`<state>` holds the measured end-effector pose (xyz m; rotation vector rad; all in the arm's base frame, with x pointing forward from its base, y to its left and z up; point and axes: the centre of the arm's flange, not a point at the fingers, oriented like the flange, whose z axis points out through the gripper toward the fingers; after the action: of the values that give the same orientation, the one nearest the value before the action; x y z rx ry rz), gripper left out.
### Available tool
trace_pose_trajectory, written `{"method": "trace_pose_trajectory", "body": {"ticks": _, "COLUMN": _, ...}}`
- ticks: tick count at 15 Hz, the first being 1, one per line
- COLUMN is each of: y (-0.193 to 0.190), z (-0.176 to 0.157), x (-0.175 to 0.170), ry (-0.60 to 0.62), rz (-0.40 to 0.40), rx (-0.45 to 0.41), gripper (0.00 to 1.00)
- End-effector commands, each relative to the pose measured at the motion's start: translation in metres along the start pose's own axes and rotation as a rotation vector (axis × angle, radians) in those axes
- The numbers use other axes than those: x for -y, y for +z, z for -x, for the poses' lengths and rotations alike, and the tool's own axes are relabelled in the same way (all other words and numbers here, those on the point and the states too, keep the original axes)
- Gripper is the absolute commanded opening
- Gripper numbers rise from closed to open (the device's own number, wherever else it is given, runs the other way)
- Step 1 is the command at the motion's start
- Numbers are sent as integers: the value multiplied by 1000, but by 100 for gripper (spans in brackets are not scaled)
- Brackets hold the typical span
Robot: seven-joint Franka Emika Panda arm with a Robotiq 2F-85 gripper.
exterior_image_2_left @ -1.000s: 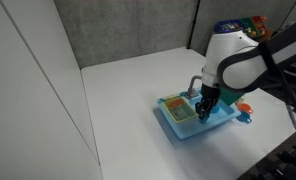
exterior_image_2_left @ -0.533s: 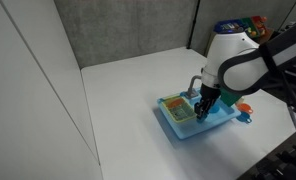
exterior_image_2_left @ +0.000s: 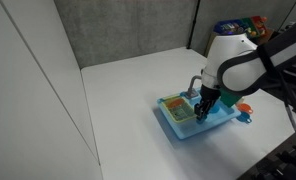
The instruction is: Put the blue cup on the counter then put the orange mug on the blue plate
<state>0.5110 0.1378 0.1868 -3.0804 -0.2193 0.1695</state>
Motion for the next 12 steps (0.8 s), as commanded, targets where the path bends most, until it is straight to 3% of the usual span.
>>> {"method": "trace_pose_trajectory", "body": {"ticks": 1, "y": 3, "z": -1, "x": -3, "ry": -11, "rz": -19, "rx": -16, "gripper": 19}}
{"method": "trace_pose_trajectory", "body": {"ticks": 9, "y": 11, "z": -4, "x": -3, "ry": -10, "rz": -23, "rx": -18, "gripper": 21}}
{"method": "trace_pose_trajectory", "body": {"ticks": 10, "y": 11, "z": -4, "x": -2, "ry": -10, "rz": -23, "rx": -18, "gripper": 50}}
{"method": "trace_pose_trajectory", "body": {"ticks": 12, "y": 12, "z": -4, "x": -3, "ry": -10, "rz": -23, "rx": -19, "gripper": 51}}
